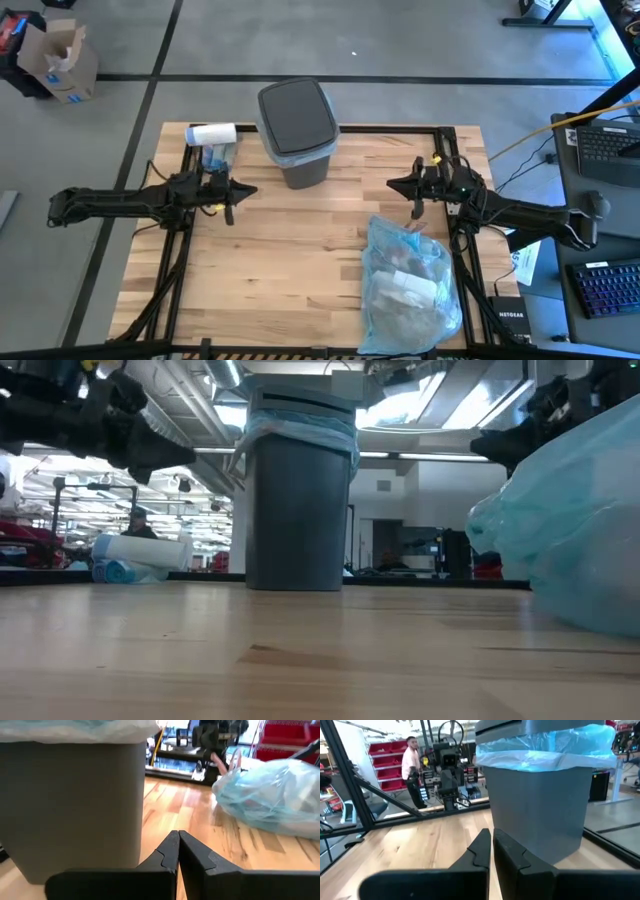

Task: Pick and place trash into bin
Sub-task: Return to Home Position

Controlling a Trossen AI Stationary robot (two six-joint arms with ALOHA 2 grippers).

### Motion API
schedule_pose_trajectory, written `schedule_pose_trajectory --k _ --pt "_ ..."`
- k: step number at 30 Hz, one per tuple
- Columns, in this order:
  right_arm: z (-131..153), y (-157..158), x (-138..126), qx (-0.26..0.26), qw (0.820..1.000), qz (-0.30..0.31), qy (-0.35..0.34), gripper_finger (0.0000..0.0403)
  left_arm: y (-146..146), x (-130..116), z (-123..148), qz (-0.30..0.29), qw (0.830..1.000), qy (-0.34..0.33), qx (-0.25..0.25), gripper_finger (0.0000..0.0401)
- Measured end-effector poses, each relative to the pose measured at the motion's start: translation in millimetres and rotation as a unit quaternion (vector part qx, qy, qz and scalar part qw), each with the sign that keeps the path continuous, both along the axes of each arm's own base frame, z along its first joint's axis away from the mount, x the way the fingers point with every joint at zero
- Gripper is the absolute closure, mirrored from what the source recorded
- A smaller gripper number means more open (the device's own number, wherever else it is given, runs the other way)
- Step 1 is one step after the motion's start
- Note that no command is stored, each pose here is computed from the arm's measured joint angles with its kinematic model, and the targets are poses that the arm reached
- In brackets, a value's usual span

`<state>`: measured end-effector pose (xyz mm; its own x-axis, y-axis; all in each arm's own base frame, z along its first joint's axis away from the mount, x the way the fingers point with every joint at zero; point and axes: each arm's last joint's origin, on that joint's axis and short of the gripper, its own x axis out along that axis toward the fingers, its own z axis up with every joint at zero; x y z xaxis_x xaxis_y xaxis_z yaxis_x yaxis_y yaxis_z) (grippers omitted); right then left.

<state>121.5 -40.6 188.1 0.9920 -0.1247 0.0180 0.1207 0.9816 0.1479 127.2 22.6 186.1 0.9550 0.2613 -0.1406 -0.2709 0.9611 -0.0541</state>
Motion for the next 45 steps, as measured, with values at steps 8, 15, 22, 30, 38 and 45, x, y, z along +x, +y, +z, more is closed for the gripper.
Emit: schedule_pose_trajectory --k 8,15,22,30,38,45 --pt "-16.6 4.0 -10.7 0.022 1.0 -0.004 -0.009 0.0388 -2.0 -13.2 -13.2 0.002 0.999 -0.04 -0.016 0.0398" --pt "-18.5 4.2 -14.4 0.027 0.999 -0.026 -0.001 0.0388 -3.1 -20.0 -22.5 0.003 1.0 -0.017 -0.023 0.0397" --pt "-16.4 2.7 -16.9 0.025 0.997 -0.065 -0.013 0.0388 -4.3 -28.3 -17.6 0.002 0.999 -0.049 -0.012 0.0397" --pt "-28.3 3.6 -16.9 0.057 0.996 -0.053 0.043 0.0388 -4.7 -30.9 -17.9 -0.001 0.997 -0.076 0.027 0.0397" --pt "-37.9 4.0 -17.9 0.072 0.992 -0.056 0.091 0.0388 -4.6 -30.7 -18.2 -0.002 0.996 -0.068 0.05 0.0397" --pt "-37.7 4.0 -17.9 0.072 0.992 -0.056 0.09 0.0388 -4.5 -30.7 -18.2 -0.002 0.996 -0.068 0.05 0.0397"
